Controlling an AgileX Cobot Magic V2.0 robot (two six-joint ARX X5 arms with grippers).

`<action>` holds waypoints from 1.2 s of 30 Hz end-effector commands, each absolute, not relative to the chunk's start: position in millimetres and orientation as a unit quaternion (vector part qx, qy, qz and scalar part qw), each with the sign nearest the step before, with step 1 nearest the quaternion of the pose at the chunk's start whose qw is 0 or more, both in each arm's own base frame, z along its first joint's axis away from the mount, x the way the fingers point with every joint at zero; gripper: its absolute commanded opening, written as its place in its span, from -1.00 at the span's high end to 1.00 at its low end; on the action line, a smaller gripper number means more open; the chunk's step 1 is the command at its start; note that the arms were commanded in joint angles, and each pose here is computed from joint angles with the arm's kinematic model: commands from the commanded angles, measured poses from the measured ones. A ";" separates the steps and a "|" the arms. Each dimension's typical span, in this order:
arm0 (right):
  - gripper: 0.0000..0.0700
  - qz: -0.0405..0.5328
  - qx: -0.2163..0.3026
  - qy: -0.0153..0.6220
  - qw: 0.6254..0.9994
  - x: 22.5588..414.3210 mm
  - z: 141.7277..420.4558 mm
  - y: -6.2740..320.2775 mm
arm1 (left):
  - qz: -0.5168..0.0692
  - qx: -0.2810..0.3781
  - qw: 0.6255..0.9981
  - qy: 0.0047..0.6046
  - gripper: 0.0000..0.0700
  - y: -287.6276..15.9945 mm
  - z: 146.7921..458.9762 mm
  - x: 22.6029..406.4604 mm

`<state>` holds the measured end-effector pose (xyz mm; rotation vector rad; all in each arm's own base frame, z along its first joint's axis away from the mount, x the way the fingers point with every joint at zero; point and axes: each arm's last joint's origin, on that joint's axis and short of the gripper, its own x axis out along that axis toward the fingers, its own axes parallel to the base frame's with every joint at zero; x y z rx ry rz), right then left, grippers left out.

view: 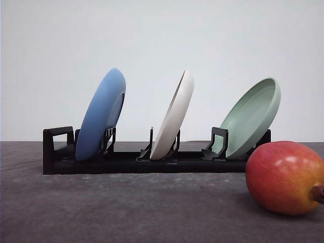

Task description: Place pomegranate in white plate

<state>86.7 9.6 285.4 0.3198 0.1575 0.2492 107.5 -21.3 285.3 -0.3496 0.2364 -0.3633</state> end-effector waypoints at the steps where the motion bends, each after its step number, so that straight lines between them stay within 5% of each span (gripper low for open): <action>1: 1.00 0.162 0.146 0.086 0.972 88.5 302.9 11.9 | -0.219 -0.173 0.953 0.117 0.99 -24.8 304.4 110.5; 12: 1.00 0.368 0.075 0.134 0.917 116.3 356.8 23.4 | -0.420 -0.098 0.891 0.144 0.99 -45.0 363.2 130.7; 23: 1.00 0.377 0.083 0.151 0.910 126.3 355.3 24.1 | -0.454 -0.067 0.877 0.141 0.98 -49.8 362.6 138.3; 25: 1.00 0.377 0.083 0.151 0.910 126.3 355.2 24.2 | -0.456 -0.057 0.878 0.138 0.83 -50.1 361.9 139.6; 28: 0.99 0.377 0.083 0.151 0.910 126.3 355.3 24.2 | -0.456 -0.054 0.877 0.141 0.24 -50.7 360.5 142.3; 30: 0.77 0.377 0.083 0.151 0.910 126.3 355.2 24.2 | -0.456 -0.055 0.877 0.145 -0.33 -51.1 359.5 144.2; 32: 0.32 0.377 0.083 0.151 0.910 126.3 355.2 24.2 | -0.455 -0.056 0.876 0.149 -0.77 -51.6 358.2 146.7; 36: -0.51 0.377 0.083 0.151 0.910 126.3 355.2 24.2 | -0.455 -0.060 0.874 0.159 -0.84 -52.8 355.4 151.8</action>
